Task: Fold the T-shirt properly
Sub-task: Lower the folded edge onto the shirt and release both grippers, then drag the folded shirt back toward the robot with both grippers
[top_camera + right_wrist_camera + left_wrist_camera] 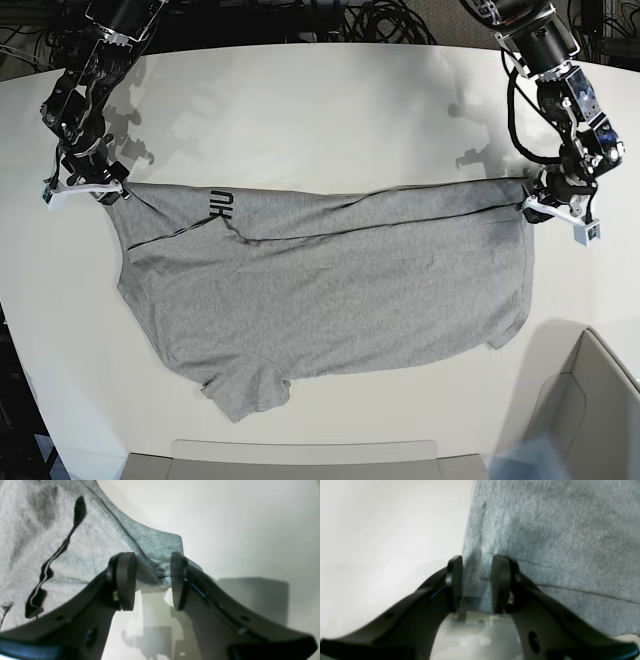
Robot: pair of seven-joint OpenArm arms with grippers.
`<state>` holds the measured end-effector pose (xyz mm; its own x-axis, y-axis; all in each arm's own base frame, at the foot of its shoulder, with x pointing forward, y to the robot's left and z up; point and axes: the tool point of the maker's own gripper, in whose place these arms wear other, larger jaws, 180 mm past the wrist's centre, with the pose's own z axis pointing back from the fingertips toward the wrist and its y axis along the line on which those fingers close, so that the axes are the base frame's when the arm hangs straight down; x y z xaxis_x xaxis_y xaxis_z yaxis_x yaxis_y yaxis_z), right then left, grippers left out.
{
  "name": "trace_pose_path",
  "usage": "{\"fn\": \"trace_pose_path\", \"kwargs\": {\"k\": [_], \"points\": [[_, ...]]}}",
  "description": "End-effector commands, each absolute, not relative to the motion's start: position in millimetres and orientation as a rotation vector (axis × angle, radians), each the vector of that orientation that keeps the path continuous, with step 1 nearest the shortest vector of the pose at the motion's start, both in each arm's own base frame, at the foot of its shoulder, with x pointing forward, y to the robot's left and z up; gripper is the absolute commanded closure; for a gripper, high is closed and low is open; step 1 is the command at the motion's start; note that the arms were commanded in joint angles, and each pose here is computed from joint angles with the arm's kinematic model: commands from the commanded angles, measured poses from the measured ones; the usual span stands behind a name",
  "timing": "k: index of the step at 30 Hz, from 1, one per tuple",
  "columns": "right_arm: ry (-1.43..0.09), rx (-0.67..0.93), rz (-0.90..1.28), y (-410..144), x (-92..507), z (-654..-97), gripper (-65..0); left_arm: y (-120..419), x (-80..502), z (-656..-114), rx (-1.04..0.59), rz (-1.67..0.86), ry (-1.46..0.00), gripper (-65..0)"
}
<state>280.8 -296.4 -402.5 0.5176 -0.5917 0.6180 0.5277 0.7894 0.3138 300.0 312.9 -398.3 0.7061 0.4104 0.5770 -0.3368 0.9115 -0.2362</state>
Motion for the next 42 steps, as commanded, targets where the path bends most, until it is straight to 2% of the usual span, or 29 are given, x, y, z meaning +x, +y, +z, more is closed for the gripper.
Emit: {"fn": "trace_pose_path", "kwargs": {"k": [1, 7, 13, 20, 27, 32, 35, 36, 38, 42], "points": [[-0.826, 0.066, -0.664, -306, 291, -389, -23.1, 320, 310, -383, -0.102, 0.405, -0.722, -21.0], [-0.728, -0.015, -0.568, -296, 295, -415, -23.1, 320, 310, -383, -0.102, 0.405, -0.722, -21.0], [-0.701, -0.016, -0.559, -293, 293, -423, -23.1, 324, 309, -381, -0.096, 0.41, -0.725, -21.3], [-0.704, -0.024, -0.553, -295, 292, -421, -23.1, 320, 305, -385, -0.109, 0.407, -0.678, -30.0], [-0.694, -0.032, -0.547, -298, 288, -423, -23.1, 315, 300, -396, -0.12, 0.402, -0.635, -30.0], [-0.694, -0.032, -0.547, -298, 288, -423, -23.1, 287, 298, -426, -0.161, 0.338, -0.536, -30.0], [-0.695, -0.009, -0.498, -287, 292, -424, -23.0, 281, 297, -429, -0.166, 0.319, -0.528, -29.8], [-0.694, 0.004, -0.463, -280, 293, -425, -22.6, 281, 298, -428, -0.167, 0.32, -0.533, -29.1], [-0.671, 0.034, -0.393, -267, 290, -430, -18.3, 281, 297, -429, -0.167, 0.32, -0.53, -22.9], [-0.633, 0.066, -0.326, -254, 289, -425, 0.0, 286, 295, -429, -0.157, 0.33, -0.523, 0.0]]}}
